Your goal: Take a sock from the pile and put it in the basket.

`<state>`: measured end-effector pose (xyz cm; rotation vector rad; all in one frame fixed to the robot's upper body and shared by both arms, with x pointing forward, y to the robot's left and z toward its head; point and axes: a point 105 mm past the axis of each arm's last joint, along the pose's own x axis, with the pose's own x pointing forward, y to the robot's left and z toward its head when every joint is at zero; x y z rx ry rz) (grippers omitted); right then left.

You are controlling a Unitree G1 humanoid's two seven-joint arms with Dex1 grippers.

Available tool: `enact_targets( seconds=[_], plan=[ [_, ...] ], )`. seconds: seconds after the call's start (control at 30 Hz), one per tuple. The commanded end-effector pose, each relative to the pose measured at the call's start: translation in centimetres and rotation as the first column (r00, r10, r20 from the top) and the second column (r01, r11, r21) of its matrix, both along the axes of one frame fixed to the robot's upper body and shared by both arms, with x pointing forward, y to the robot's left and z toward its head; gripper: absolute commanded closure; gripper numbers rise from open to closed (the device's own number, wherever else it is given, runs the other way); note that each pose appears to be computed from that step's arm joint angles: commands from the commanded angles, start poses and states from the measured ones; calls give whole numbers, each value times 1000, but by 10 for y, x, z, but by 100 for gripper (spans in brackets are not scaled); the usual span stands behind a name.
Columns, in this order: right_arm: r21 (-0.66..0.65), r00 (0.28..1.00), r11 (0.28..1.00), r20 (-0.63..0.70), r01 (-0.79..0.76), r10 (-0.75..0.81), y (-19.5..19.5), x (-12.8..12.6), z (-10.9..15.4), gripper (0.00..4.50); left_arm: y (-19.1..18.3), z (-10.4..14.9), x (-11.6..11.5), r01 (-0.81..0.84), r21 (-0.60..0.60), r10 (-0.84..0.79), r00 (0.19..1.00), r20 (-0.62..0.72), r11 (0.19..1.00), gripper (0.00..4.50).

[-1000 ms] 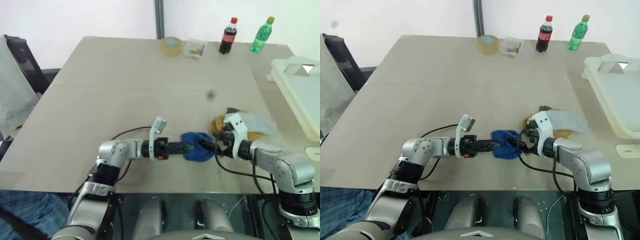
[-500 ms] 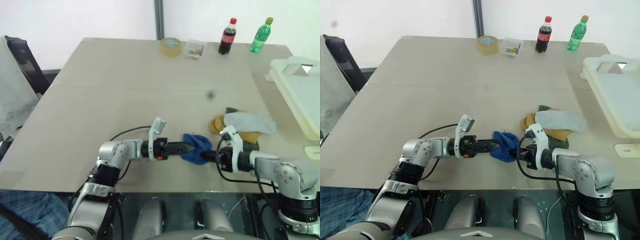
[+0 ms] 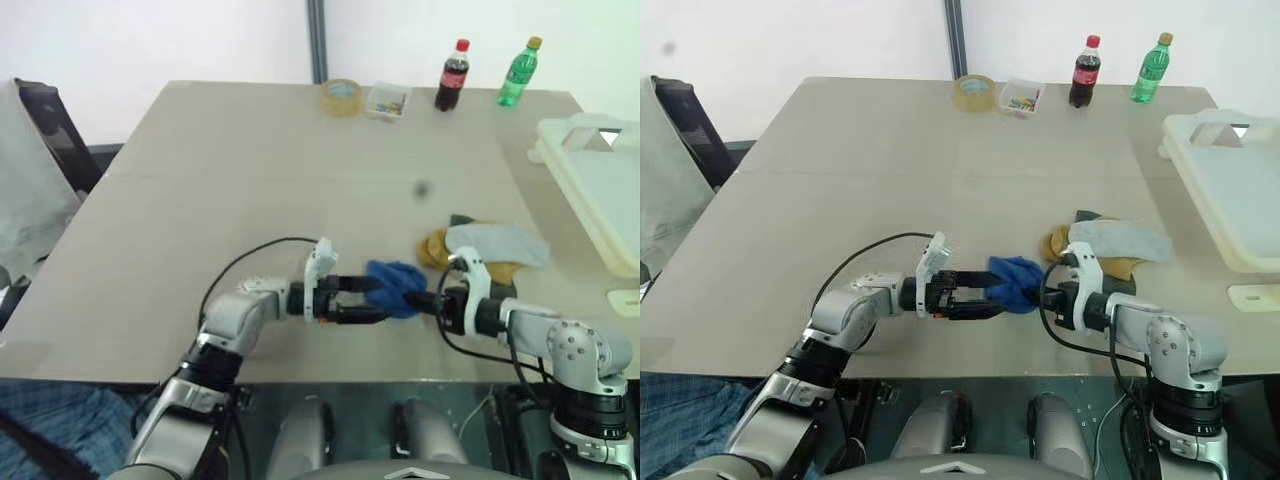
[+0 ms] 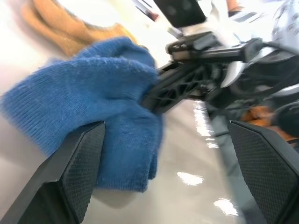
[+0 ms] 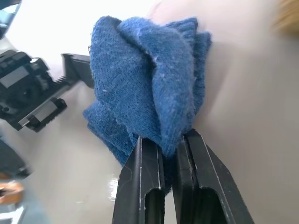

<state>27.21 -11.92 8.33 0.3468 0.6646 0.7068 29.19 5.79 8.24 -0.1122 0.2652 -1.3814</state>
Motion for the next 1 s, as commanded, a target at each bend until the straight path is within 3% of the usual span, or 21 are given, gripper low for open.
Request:
enact_targets(
  seconds=[0.03,0.13,0.27,0.4,0.7,0.87,1.0],
  plan=[
    [-19,996,999,81,48,-47,-14,1,14,448,5,13,16,-95,18,83,939,335,995,0],
    [-25,995,999,93,33,-31,-16,-6,18,448,4,18,23,-151,-37,152,887,436,988,0],
    [-129,994,989,92,70,-58,-32,-7,23,448,-1,21,18,-122,-62,137,862,488,991,0],
    [-167,992,983,110,76,-58,-53,-6,48,448,-8,30,15,-91,-105,133,844,519,990,0],
    [-240,936,911,196,336,-294,-161,5,130,448,-26,52,6,31,-220,91,848,523,975,0],
    [-188,847,834,247,518,-470,-214,11,162,448,-40,73,11,47,-297,123,840,528,954,0],
    [-141,679,676,321,723,-660,-272,23,178,448,-49,99,16,46,-364,175,816,550,930,0]
  ],
)
